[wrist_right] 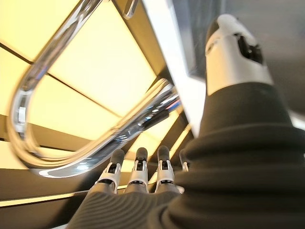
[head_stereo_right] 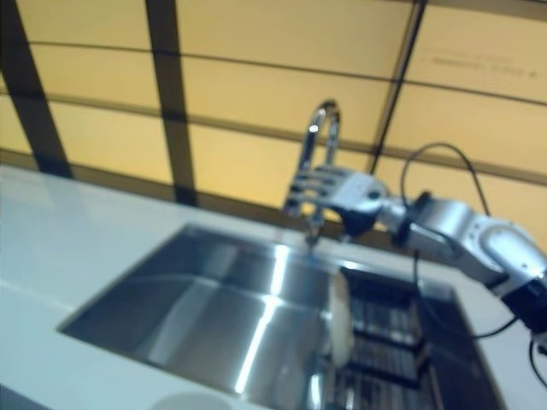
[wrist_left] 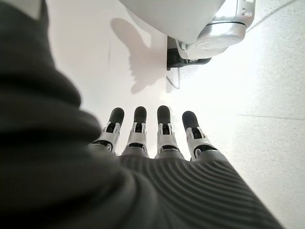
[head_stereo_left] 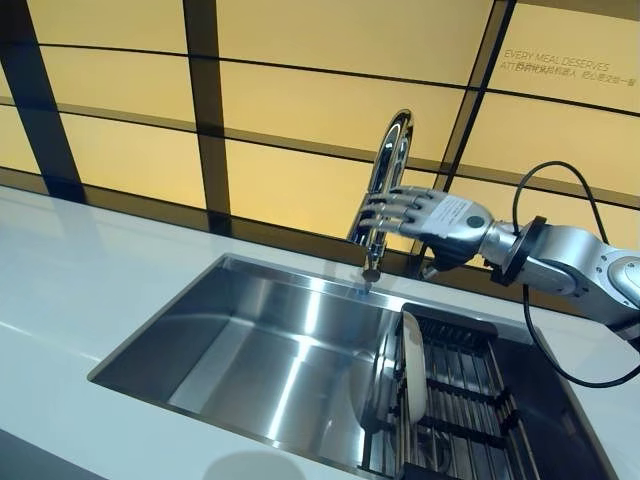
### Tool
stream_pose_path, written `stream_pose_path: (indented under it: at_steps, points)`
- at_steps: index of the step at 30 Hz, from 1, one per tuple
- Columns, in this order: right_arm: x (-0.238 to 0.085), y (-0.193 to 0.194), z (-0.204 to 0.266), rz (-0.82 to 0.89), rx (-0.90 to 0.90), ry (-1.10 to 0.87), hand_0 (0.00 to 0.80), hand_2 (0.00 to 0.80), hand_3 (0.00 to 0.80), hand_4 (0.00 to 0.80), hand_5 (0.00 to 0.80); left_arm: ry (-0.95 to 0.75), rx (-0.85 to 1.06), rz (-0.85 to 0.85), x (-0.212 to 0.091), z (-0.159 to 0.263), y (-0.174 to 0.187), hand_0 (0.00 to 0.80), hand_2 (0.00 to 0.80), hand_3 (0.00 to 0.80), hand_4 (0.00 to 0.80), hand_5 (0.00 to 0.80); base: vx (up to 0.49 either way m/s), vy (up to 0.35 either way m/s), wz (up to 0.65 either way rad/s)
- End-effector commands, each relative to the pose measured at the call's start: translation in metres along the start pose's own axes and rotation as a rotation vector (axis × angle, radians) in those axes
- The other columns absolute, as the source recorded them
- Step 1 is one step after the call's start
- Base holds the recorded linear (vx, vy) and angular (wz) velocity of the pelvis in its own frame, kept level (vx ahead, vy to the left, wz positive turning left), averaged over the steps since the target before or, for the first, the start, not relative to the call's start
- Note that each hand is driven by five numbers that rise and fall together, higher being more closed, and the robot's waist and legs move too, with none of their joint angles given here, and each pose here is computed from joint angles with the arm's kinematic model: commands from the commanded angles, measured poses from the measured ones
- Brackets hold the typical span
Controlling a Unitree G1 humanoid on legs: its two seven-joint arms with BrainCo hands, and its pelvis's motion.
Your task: Take plates into dishwasher
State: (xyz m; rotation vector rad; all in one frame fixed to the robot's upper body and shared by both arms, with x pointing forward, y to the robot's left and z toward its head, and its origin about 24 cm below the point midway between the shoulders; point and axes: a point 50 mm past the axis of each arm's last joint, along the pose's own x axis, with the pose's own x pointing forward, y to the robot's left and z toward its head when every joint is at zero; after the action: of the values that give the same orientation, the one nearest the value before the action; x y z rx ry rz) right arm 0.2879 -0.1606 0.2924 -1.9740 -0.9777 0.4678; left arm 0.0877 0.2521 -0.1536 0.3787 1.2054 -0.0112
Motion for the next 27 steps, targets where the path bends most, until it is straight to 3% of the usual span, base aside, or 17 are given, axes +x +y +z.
stream_pose_path:
  at_steps: [1,15,27]
  points:
    - [0.001,-0.001,-0.008,0.102,-0.11,-0.048,0.0,0.0,0.0,0.0,0.0,-0.005,0.065,0.024,0.0,0.006,0.018,0.0,0.0,0.0,0.0,0.0,0.006,0.002,-0.03]
    - [-0.011,0.039,-0.003,0.325,-0.145,-0.177,0.0,0.0,0.0,0.0,0.0,0.008,0.091,0.015,-0.001,0.001,0.019,0.0,0.0,0.0,0.0,0.0,0.0,0.0,0.0]
    - [-0.005,0.049,0.006,0.356,-0.101,-0.239,0.0,0.0,0.0,0.0,0.0,0.006,0.108,0.001,-0.001,0.0,0.016,0.0,0.0,0.0,0.0,0.0,0.0,0.0,0.0]
